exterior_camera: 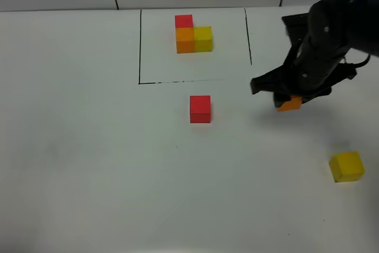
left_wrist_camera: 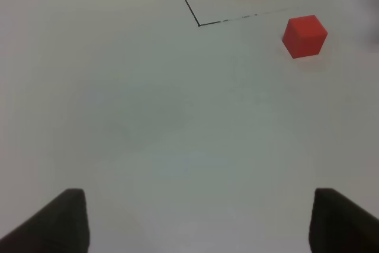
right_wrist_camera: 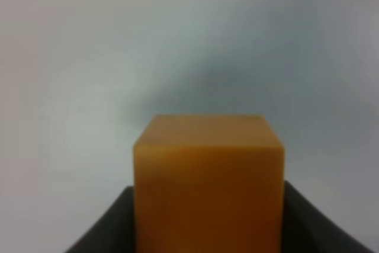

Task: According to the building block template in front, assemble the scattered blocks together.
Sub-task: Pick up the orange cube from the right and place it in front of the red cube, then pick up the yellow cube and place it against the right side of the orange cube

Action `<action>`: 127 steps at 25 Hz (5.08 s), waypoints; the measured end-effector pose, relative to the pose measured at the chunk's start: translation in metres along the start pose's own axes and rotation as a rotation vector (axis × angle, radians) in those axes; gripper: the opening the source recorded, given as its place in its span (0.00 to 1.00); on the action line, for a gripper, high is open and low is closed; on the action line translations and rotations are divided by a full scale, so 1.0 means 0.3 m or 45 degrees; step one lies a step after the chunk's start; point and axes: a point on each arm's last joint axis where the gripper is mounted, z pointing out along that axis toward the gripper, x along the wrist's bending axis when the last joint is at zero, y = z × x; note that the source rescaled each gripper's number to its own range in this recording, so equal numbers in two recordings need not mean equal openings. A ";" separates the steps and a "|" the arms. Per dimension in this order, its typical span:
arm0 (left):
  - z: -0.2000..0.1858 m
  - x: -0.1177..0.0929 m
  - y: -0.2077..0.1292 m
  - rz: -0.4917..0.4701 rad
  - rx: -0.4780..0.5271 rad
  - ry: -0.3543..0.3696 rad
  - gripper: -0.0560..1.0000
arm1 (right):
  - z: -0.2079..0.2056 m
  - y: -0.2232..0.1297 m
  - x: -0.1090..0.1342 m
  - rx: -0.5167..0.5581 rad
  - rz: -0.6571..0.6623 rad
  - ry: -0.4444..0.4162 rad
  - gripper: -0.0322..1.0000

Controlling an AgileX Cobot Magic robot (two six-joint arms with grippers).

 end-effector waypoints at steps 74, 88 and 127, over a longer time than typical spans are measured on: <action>0.000 0.000 0.000 0.000 0.000 0.000 0.82 | 0.253 -0.040 0.470 0.036 0.152 0.066 0.04; 0.000 0.000 0.000 0.000 0.000 0.000 0.82 | 0.253 -0.040 0.470 0.036 0.152 0.066 0.04; 0.000 0.000 0.000 0.000 0.001 0.000 0.82 | 0.094 -0.022 0.461 -0.047 -0.046 0.124 0.98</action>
